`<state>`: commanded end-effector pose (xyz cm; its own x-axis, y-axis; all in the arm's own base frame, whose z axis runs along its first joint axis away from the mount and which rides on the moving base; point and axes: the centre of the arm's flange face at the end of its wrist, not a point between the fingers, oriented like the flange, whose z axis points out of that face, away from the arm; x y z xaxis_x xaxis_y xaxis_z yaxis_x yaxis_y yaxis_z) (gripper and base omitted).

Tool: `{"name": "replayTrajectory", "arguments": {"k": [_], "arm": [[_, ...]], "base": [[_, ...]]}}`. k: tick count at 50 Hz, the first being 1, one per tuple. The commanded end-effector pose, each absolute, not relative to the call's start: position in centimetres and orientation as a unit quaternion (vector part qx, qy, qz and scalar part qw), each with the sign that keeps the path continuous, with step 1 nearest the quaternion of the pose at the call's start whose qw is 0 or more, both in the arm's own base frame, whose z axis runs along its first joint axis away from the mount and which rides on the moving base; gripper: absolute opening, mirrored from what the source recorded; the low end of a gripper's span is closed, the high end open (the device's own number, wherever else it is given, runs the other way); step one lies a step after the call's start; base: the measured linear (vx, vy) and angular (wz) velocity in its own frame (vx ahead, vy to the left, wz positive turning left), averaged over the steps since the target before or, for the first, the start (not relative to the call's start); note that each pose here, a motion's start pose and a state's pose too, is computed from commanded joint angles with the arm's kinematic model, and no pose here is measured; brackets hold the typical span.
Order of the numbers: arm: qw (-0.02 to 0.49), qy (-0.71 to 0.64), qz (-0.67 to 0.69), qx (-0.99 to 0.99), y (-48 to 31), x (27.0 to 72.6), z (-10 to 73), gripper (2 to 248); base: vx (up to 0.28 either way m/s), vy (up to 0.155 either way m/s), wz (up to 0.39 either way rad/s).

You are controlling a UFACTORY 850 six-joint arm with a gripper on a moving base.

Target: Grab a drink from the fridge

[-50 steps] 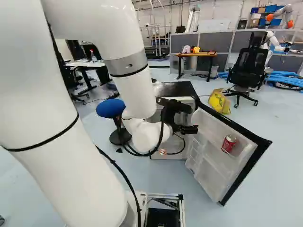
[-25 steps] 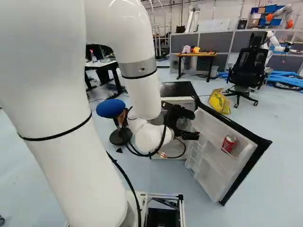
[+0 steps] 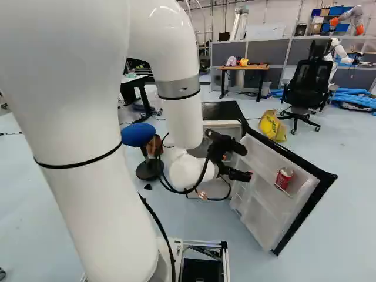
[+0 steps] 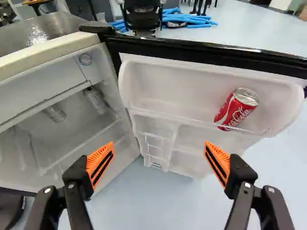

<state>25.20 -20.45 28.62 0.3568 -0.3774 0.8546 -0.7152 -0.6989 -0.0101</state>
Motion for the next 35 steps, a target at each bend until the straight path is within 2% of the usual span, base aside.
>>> {"name": "replayTrajectory", "arguments": {"k": [35], "arm": [[0.222, -0.415, 0.437, 0.766, -22.0, 24.4, 28.6, 247]], "base": [[0.000, 0.000, 0.000]]}}
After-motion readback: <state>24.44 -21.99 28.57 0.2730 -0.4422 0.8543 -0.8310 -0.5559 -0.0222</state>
